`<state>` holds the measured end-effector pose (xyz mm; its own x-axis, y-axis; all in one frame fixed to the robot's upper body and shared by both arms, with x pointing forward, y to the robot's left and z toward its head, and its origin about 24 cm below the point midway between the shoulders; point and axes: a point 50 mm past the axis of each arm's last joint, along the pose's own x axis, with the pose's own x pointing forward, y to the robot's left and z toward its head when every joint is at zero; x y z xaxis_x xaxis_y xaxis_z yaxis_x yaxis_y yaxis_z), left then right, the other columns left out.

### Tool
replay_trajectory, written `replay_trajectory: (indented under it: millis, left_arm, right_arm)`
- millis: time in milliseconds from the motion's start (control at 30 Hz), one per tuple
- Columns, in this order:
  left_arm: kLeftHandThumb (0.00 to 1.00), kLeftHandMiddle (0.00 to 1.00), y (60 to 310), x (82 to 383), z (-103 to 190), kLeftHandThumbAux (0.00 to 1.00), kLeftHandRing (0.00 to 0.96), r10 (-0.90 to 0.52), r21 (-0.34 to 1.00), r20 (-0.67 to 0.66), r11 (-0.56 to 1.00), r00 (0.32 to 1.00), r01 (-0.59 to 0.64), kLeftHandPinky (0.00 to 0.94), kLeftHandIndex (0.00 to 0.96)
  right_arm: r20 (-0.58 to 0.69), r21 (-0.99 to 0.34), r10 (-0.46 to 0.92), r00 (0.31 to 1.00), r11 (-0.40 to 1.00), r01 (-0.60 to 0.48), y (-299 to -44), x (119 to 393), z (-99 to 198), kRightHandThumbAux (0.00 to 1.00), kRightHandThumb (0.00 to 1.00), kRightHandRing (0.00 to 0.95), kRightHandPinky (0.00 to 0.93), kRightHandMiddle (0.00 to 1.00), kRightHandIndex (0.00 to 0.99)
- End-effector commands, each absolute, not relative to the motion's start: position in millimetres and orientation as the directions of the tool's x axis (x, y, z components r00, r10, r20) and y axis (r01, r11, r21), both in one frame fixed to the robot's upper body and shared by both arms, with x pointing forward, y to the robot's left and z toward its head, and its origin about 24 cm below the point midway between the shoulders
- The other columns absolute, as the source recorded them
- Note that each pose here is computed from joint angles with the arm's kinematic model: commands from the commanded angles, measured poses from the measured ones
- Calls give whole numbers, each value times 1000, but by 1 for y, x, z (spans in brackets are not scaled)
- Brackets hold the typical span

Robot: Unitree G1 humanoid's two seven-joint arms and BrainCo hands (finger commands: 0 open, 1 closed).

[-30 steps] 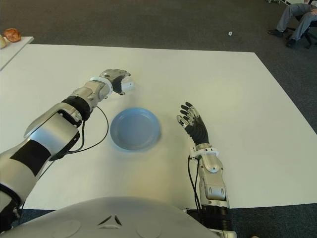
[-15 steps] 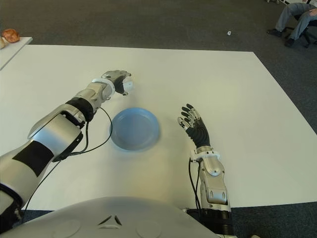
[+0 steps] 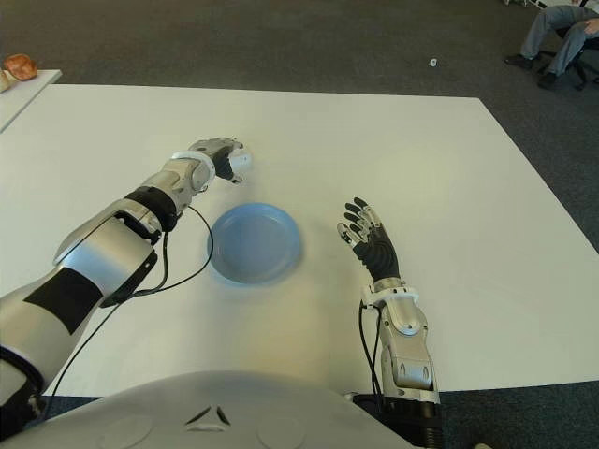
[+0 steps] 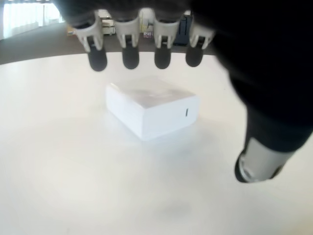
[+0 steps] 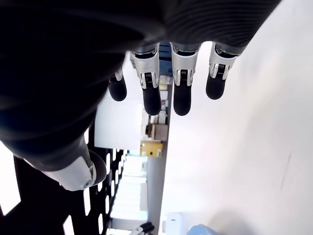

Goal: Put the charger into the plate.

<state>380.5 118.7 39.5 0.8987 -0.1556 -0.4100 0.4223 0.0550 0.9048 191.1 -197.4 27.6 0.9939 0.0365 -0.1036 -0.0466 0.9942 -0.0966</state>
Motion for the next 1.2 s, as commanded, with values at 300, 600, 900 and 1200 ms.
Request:
replay_trajectory:
  millis: [300,600,900,1200]
  left_arm:
    - [0,0,126,368,17,586,0,-116,858,-492,107,863,503,0,0]
    - [0,0,131,360,5,573,0,-110,830,-531,131,840,541,0,0]
    - [0,0,137,354,-5,525,0,-95,764,-603,215,792,608,0,0]
    - [0,0,143,347,-14,479,0,-83,739,-627,253,775,625,0,0]
  right_arm:
    - [-95,-81,37,995,996,-45,-200,187,29,661,0,131,79,164,36]
    - [-94,-88,40,995,995,-48,-202,183,31,655,0,130,75,165,35]
    - [-93,-88,31,995,995,-39,-204,180,33,645,0,126,85,158,42]
    - [-92,-89,28,995,995,-36,-204,178,34,647,0,125,87,155,48]
